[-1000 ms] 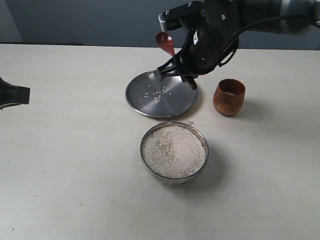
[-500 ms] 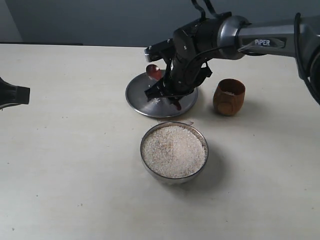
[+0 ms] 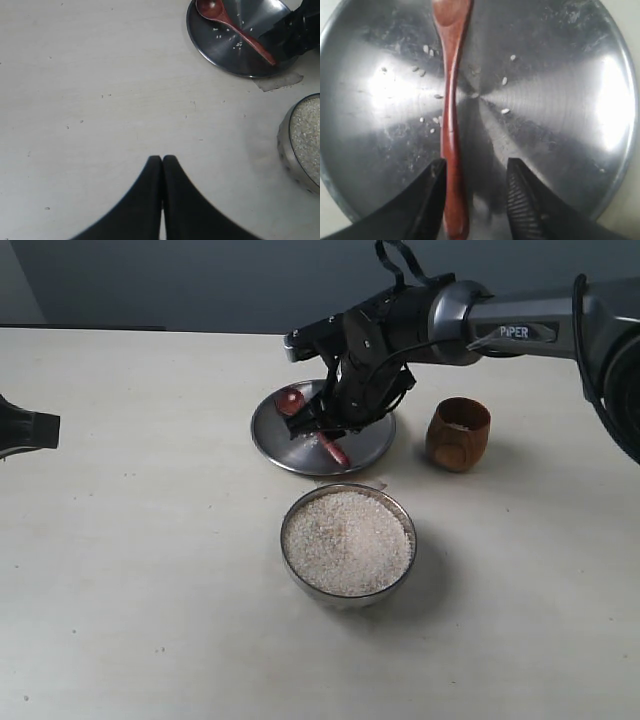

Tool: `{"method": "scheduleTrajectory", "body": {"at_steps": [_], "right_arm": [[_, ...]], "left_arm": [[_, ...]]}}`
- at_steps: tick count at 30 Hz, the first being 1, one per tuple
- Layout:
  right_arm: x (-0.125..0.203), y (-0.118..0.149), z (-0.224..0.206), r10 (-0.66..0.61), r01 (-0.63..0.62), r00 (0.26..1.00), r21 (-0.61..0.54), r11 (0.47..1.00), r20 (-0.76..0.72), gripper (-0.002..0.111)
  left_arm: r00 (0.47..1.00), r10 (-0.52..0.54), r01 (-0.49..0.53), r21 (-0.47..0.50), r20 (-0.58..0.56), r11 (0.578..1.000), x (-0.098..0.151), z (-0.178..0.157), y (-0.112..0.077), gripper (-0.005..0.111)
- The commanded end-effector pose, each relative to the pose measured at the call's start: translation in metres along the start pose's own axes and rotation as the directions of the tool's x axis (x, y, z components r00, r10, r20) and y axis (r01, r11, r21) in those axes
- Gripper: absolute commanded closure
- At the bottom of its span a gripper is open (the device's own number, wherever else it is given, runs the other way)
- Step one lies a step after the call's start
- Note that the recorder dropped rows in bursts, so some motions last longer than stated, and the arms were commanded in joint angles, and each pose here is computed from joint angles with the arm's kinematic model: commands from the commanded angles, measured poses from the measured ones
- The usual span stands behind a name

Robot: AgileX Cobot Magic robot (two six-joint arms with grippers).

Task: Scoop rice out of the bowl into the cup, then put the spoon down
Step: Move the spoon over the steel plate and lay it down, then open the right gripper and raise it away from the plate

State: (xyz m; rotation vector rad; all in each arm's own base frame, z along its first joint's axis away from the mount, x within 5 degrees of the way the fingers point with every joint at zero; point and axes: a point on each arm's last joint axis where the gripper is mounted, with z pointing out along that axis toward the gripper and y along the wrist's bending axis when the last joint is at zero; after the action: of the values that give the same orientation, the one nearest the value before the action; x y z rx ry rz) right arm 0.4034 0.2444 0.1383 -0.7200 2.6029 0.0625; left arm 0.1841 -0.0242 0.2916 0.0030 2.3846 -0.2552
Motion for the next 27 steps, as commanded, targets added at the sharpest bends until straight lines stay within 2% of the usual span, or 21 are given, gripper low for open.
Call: {"method": "scheduleTrajectory", "body": {"at_steps": [1, 9, 11, 14, 27], "right_arm": [[-0.012, -0.003, -0.017, -0.012, 0.012, 0.996, 0.006, 1.0, 0.088, 0.069], [-0.022, -0.008, -0.069, -0.008, 0.005, 0.992, 0.021, 1.0, 0.128, 0.07], [-0.02, -0.013, -0.081, -0.043, 0.036, 0.994, 0.064, 0.997, 0.101, 0.08], [-0.015, -0.019, -0.099, -0.072, 0.067, 0.997, 0.12, 0.991, 0.039, 0.109], [0.001, -0.028, -0.173, -0.023, 0.027, 0.999, 0.145, 0.989, -0.03, 0.109]], "left_arm": [[1.0, 0.0, 0.0, 0.003, 0.011, 1.0, -0.002, 0.0, -0.001, 0.106], [1.0, 0.0, 0.0, 0.003, 0.011, 1.0, -0.002, 0.0, -0.001, 0.106], [1.0, 0.0, 0.0, 0.003, 0.011, 1.0, -0.002, 0.0, -0.001, 0.106], [1.0, 0.0, 0.0, 0.003, 0.011, 1.0, -0.002, 0.0, -0.001, 0.106], [1.0, 0.0, 0.0, 0.003, 0.011, 1.0, -0.002, 0.0, -0.001, 0.106]]}}
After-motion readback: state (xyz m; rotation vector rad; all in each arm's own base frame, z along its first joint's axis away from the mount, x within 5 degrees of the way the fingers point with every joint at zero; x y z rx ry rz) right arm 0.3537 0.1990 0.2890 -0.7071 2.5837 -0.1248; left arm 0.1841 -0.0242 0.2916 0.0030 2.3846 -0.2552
